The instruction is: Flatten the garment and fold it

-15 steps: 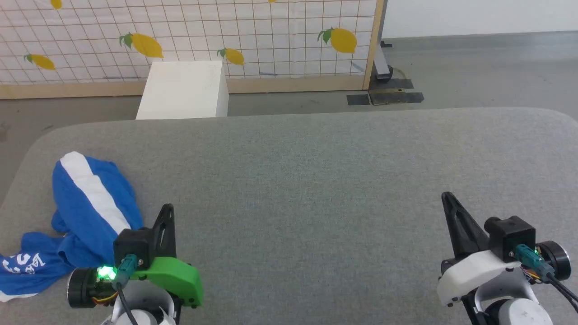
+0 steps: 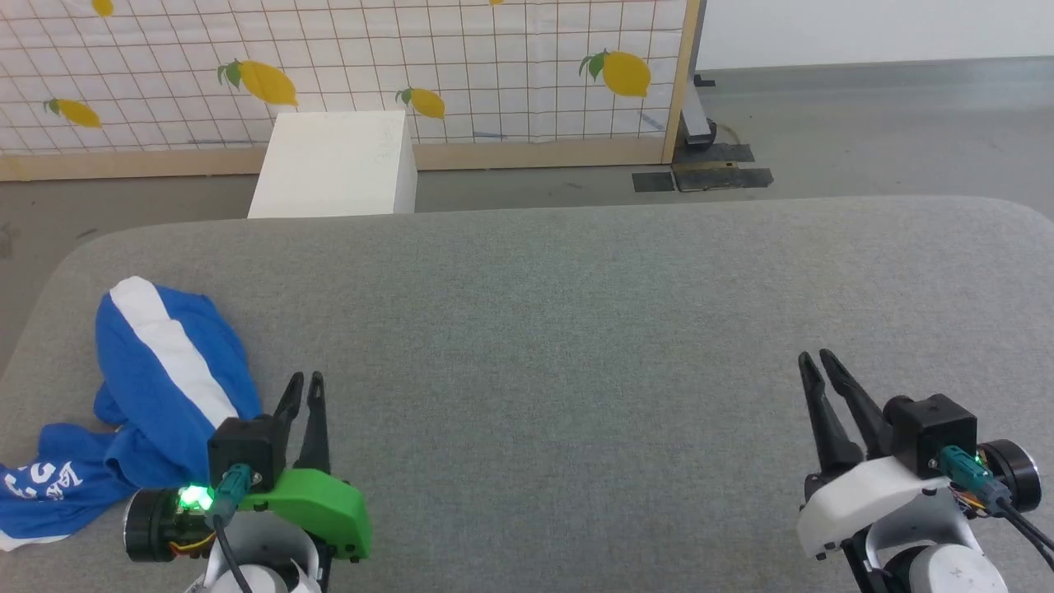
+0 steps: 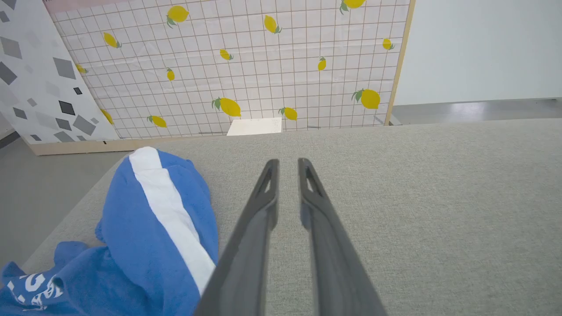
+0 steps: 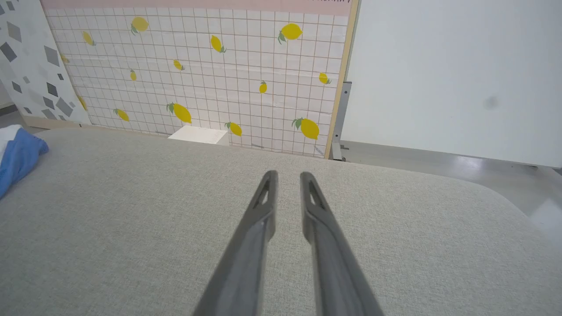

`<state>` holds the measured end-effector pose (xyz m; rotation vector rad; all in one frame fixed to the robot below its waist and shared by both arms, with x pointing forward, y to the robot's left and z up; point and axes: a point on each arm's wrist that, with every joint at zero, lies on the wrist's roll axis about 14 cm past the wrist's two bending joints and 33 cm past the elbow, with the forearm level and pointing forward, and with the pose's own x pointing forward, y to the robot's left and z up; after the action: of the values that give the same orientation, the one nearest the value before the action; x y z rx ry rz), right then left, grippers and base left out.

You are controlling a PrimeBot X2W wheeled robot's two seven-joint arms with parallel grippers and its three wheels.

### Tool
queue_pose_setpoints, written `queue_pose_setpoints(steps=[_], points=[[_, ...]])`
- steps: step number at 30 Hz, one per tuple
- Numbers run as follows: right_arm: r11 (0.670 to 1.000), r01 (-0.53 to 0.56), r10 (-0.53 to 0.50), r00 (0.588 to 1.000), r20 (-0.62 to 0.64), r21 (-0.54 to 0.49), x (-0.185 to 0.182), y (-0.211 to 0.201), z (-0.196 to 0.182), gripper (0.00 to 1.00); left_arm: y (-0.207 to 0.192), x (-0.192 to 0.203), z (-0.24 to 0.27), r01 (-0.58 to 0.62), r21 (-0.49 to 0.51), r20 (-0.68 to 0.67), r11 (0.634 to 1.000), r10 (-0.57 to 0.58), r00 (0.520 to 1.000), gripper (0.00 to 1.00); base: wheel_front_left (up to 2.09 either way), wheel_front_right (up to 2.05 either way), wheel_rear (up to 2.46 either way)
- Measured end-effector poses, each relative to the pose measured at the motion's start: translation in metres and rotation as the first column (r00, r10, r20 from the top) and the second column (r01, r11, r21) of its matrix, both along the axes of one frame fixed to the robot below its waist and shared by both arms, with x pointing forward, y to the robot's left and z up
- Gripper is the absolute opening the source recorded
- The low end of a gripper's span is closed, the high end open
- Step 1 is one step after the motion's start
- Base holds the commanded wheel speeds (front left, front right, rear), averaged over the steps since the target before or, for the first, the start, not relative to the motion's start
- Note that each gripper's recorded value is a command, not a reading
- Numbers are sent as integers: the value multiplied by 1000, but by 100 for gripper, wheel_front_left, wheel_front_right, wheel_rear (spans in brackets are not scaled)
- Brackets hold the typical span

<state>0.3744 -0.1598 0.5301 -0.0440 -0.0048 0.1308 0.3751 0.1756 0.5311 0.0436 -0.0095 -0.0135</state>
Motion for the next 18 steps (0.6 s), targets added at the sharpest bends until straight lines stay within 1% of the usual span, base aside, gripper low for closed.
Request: queue_pose_setpoints(steps=[18], points=[[999, 2, -2, 1000, -6, 43, 0, -1, -6, 100, -3, -1, -6, 8, -22, -2, 1000, -8, 1000, 100, 0, 0, 0]])
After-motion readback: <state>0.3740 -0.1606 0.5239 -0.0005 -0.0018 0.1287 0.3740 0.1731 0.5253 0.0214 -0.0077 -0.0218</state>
